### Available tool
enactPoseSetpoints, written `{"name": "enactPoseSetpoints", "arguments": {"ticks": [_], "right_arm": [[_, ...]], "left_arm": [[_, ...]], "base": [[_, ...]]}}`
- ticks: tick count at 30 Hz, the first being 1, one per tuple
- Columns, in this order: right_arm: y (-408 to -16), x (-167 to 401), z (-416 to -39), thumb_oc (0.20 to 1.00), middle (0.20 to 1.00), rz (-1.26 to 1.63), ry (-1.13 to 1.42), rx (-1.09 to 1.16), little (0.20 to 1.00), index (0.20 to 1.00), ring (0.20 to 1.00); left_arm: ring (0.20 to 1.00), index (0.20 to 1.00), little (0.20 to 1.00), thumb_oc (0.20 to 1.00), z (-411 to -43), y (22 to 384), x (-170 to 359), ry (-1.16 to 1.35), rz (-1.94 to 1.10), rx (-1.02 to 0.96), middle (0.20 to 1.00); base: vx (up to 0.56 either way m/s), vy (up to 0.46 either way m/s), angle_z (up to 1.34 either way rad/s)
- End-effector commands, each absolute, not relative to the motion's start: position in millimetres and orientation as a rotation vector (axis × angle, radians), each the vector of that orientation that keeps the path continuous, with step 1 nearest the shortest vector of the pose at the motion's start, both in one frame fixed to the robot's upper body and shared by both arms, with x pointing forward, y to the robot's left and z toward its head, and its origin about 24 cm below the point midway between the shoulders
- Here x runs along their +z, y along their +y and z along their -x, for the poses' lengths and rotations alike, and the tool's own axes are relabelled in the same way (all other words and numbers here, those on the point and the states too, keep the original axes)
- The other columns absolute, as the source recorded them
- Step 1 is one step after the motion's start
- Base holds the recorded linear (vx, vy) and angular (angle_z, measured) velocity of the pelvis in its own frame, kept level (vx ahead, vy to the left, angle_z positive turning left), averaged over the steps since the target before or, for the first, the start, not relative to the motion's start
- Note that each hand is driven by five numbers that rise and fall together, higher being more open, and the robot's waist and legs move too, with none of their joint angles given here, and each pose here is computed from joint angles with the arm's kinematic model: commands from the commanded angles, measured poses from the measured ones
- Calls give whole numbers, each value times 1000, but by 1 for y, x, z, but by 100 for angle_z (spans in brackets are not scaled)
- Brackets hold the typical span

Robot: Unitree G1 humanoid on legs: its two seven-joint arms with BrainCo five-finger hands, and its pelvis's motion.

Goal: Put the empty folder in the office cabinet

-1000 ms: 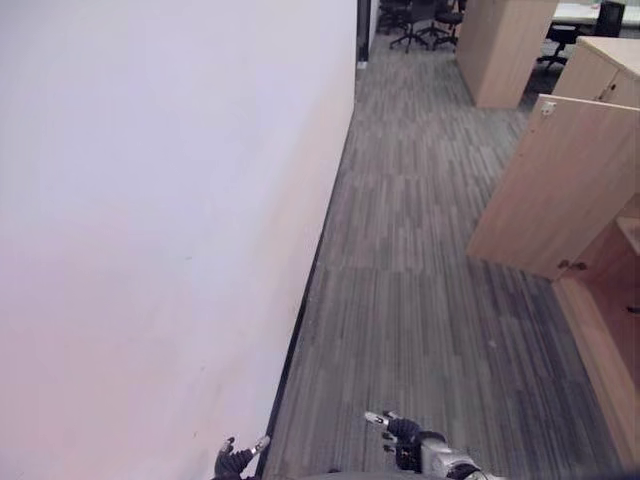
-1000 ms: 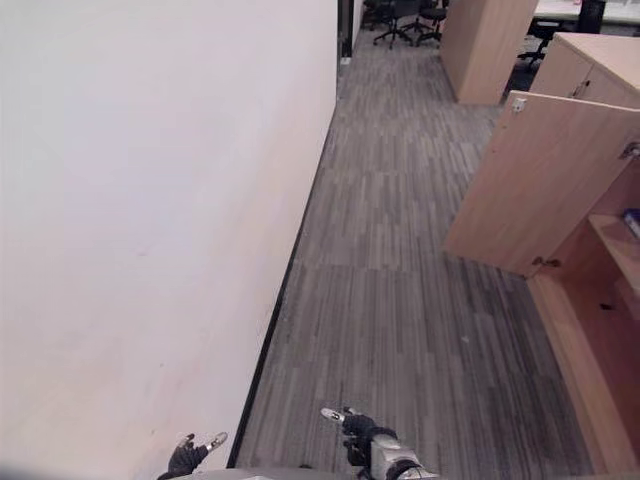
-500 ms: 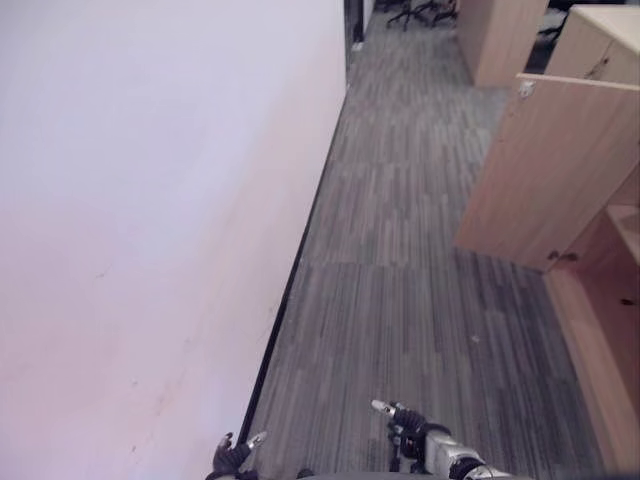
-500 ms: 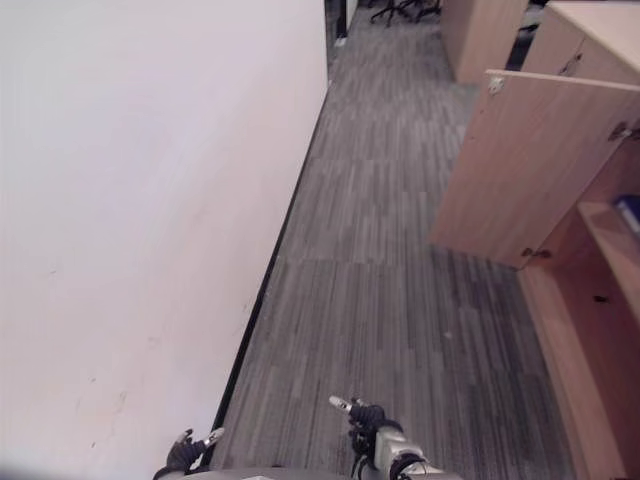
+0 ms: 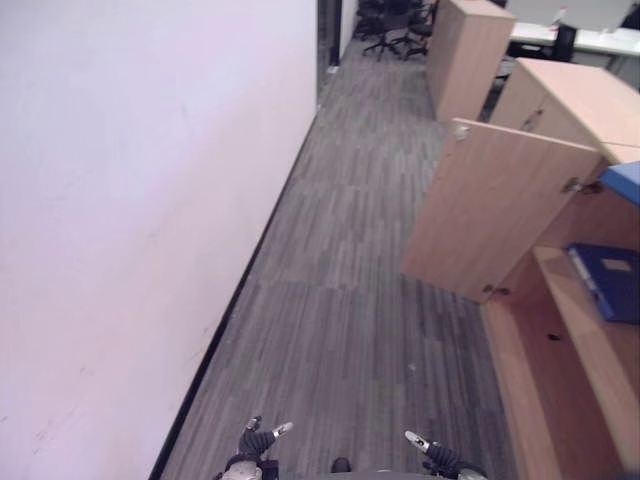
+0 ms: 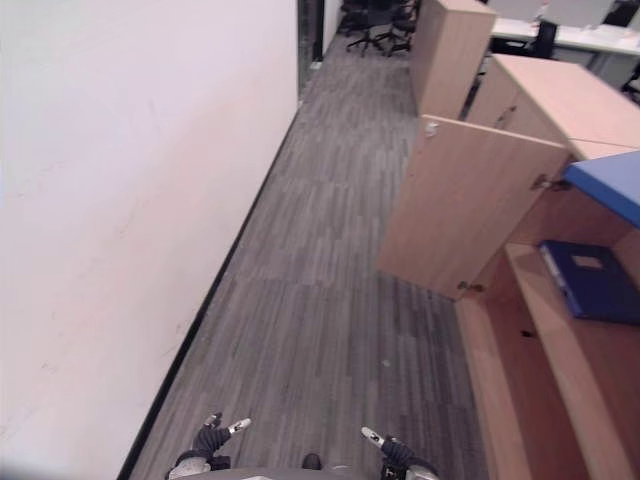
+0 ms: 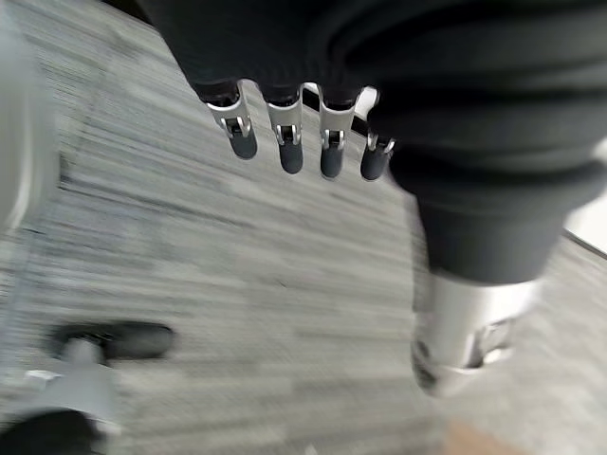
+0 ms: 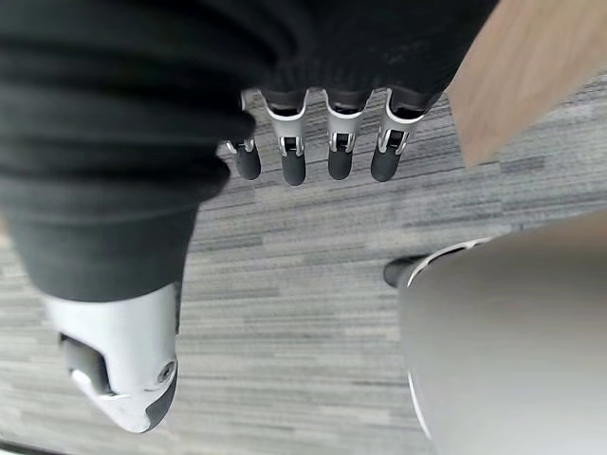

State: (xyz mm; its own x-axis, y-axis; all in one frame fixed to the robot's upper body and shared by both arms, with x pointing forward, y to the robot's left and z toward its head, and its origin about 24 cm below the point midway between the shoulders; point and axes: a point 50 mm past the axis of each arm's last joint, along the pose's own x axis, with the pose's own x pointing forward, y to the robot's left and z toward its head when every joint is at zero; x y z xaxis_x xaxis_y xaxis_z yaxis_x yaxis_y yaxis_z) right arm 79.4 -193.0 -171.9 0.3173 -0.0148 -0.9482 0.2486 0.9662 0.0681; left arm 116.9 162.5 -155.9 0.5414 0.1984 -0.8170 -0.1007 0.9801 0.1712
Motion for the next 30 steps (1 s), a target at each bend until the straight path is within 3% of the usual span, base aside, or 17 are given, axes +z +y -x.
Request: {"name": "enactPoseSetpoints", "arguments": {"ticks": [1,11,18,30], "right_arm": [[-191,-171,-85,1000,1000,-239,1220,-166,1000,1000,1000],[-193,-174,-74,1000,1000,-207,1292,-139,1000,1000,1000],[-188,-176,-61,1000,1000,-248,1305,-170,1000,1000,1000],[-170,-162,-128,1000,1000,-222,1112,-46,1000,1000,1000]], "left_arm": [[1000,1000,1000,1000,-112,149,-156,977,-86,157,1000],[1000,1000,1000,1000,-89,161,-162,1050,-22,276,1000],[1000,1000,1000,1000,-79,164,-165,1074,-8,311,1000],[1000,1000,1000,1000,-91,172,-159,1028,5,337,1000]], "base": [[215,-20,-36],[259,65,-28],[324,322,-66],[198,323,-20]]}}
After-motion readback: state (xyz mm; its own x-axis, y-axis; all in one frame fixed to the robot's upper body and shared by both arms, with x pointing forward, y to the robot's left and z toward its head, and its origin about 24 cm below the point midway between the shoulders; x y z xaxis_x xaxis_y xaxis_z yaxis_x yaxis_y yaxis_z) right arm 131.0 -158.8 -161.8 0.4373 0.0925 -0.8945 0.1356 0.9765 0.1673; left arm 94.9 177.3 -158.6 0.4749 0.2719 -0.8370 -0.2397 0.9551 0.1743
